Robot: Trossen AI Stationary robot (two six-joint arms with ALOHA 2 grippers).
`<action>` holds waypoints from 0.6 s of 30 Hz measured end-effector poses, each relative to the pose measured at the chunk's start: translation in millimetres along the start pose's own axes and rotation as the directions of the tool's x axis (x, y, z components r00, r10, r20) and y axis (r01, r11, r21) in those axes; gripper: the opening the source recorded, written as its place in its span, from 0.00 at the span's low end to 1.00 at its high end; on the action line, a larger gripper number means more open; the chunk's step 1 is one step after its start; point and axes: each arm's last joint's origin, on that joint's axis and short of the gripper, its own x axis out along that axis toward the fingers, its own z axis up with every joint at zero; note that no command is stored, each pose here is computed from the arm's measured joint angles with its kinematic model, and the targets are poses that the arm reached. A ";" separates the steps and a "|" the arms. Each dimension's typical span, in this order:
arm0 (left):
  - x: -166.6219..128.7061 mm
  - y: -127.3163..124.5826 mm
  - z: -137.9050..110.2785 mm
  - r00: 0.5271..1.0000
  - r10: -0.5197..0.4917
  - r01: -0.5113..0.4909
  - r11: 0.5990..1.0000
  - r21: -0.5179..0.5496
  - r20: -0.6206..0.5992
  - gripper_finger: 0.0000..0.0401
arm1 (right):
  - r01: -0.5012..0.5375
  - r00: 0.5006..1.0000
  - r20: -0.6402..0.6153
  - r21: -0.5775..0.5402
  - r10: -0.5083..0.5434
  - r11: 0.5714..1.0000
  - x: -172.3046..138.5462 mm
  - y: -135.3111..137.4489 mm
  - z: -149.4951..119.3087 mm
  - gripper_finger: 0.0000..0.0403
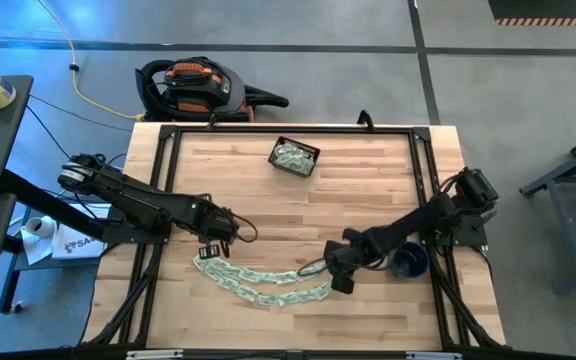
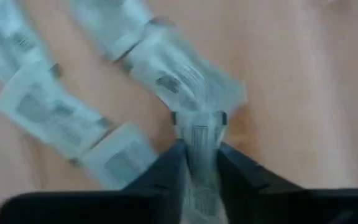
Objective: Pick and place Stevia / Truvia into bins
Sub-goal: Put the stevia packet into the black bin
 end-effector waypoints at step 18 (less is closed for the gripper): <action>18.6 -4.9 -1.5 0.997 -0.056 0.066 0.968 -0.241 0.048 0.29 | -0.086 0.783 0.588 0.428 -0.205 0.900 -100.6 -180.2 105.8 0.03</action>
